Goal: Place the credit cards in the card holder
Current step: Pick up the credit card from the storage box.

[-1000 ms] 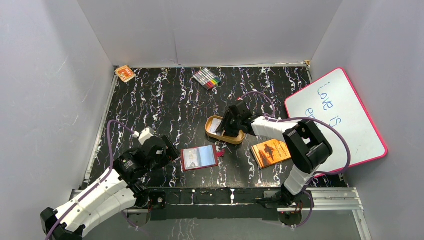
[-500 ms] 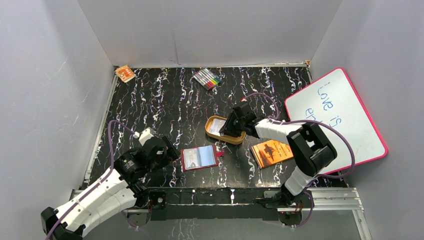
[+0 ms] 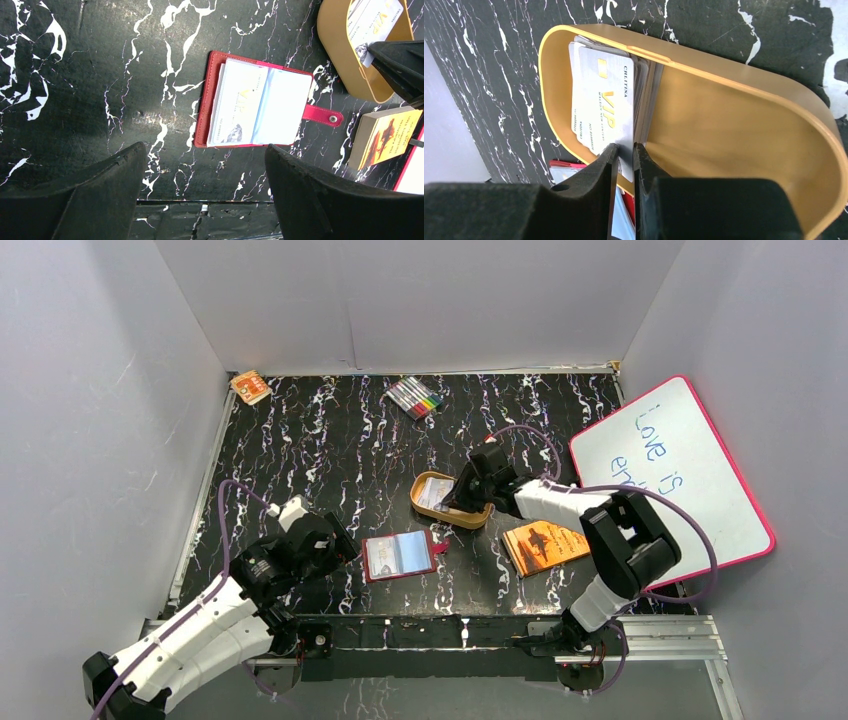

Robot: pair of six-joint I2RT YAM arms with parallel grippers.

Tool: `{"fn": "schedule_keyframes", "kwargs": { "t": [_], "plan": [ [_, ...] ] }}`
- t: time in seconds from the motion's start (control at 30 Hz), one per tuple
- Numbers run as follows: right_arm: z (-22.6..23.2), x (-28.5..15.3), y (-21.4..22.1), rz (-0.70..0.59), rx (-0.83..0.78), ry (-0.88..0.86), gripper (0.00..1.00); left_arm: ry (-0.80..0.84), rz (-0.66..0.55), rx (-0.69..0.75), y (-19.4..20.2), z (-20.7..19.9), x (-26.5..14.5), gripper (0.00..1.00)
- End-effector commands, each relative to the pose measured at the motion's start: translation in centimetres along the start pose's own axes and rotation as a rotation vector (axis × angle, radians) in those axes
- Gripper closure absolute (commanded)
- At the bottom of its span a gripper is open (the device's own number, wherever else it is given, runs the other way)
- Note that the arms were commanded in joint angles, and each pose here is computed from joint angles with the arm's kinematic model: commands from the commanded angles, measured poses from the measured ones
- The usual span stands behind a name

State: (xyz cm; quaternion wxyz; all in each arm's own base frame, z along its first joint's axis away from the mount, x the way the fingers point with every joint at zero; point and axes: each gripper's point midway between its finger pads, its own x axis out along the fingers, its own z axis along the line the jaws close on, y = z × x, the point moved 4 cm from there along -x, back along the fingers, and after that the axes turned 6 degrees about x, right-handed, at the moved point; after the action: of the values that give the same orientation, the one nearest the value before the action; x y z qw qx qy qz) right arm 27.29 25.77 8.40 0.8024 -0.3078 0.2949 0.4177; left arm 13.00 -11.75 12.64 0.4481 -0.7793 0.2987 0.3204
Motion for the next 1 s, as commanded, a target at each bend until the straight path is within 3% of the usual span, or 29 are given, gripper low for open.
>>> {"fn": "schedule_keyframes", "kwargs": {
  "t": [0.0, 0.4, 0.6, 0.97],
  "plan": [
    [0.3, -1.1, -0.5, -0.035, -0.001, -0.028, 0.77, -0.027, -0.012, 0.002, 0.0, 0.5, 0.2, 0.16],
    [0.4, -2.5, -0.7, -0.05, 0.006, -0.047, 1.0, -0.024, -0.016, 0.001, -0.1, 0.5, 0.1, 0.16],
    [1.3, -4.4, -0.9, -0.06, 0.031, -0.07, 1.0, -0.021, -0.026, -0.004, -0.3, 0.5, -0.1, 0.16],
    [7.6, -13.1, -2.0, 0.008, 0.247, -0.145, 1.0, -0.021, -0.071, -0.003, -1.5, -0.1, -0.5, 0.16]
  ]
}}
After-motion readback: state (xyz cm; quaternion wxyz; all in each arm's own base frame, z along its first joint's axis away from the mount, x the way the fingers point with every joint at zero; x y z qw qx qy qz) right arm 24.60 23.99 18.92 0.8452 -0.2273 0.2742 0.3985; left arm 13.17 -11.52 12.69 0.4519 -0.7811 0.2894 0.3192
